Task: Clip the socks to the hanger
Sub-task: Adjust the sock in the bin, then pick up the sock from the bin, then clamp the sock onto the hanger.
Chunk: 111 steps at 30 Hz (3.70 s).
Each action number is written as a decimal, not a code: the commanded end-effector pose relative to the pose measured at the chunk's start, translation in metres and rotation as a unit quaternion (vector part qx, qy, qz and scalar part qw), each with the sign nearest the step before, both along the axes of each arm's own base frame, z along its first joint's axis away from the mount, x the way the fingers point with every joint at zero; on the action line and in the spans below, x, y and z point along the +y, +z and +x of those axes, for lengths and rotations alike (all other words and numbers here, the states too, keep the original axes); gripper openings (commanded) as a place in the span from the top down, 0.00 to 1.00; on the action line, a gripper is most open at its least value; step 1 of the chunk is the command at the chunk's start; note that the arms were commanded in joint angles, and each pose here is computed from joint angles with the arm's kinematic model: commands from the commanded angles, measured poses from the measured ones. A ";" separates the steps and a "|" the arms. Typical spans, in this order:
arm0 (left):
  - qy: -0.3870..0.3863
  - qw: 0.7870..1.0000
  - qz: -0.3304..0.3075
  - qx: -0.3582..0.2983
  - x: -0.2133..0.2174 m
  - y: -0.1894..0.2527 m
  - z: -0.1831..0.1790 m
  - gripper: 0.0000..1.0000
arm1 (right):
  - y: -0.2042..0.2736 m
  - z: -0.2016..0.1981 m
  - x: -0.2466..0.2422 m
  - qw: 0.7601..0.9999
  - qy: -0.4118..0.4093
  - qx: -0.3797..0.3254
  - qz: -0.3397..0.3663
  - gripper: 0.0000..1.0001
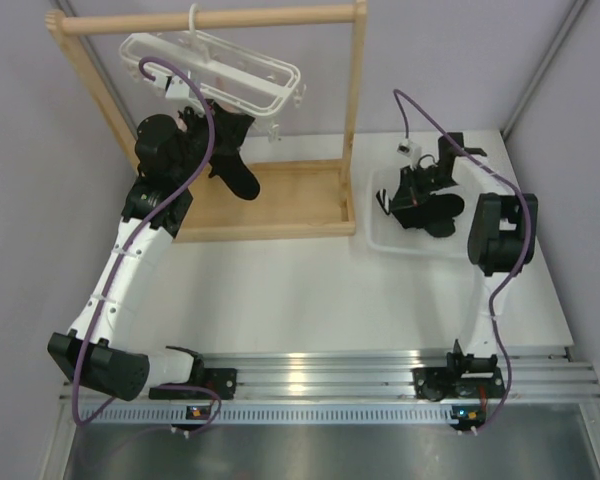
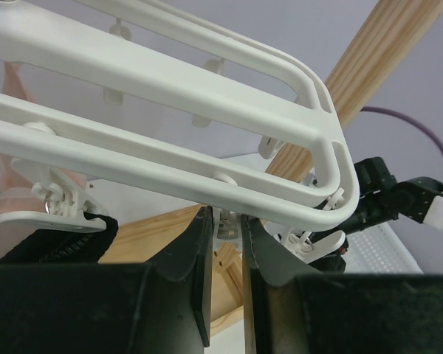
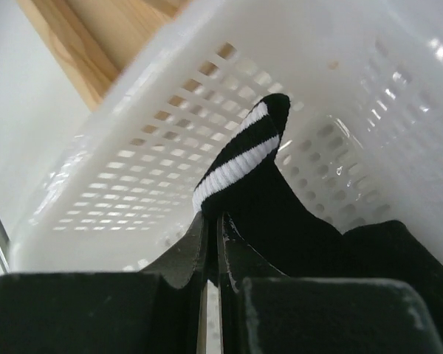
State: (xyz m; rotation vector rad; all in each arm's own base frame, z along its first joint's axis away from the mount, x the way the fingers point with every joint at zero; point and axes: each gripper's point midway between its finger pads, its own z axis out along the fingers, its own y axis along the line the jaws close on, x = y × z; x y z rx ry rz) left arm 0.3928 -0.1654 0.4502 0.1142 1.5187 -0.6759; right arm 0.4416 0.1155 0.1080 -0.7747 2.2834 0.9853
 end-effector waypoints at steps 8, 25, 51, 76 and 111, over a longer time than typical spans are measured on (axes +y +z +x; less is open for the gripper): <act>-0.006 1.000 -0.002 -0.012 0.001 0.007 -0.004 1.00 | -0.075 0.018 -0.063 0.975 -0.081 0.007 -0.206 0.72; -0.007 1.000 -0.004 -0.016 0.001 0.011 -0.005 1.00 | 0.000 0.026 -0.086 0.941 -0.043 -0.185 -0.279 0.37; -0.007 1.000 -0.006 -0.013 0.002 0.011 -0.004 1.00 | -0.080 0.022 -0.039 0.935 0.160 -0.178 -0.260 0.56; -0.030 0.999 -0.022 -0.022 -0.005 0.026 -0.010 1.00 | 0.234 -0.013 0.026 0.910 0.019 -0.406 -0.080 1.00; -0.048 0.998 -0.046 0.011 -0.011 0.019 -0.019 1.00 | 0.308 -0.066 0.290 0.898 -0.078 -0.394 0.178 1.00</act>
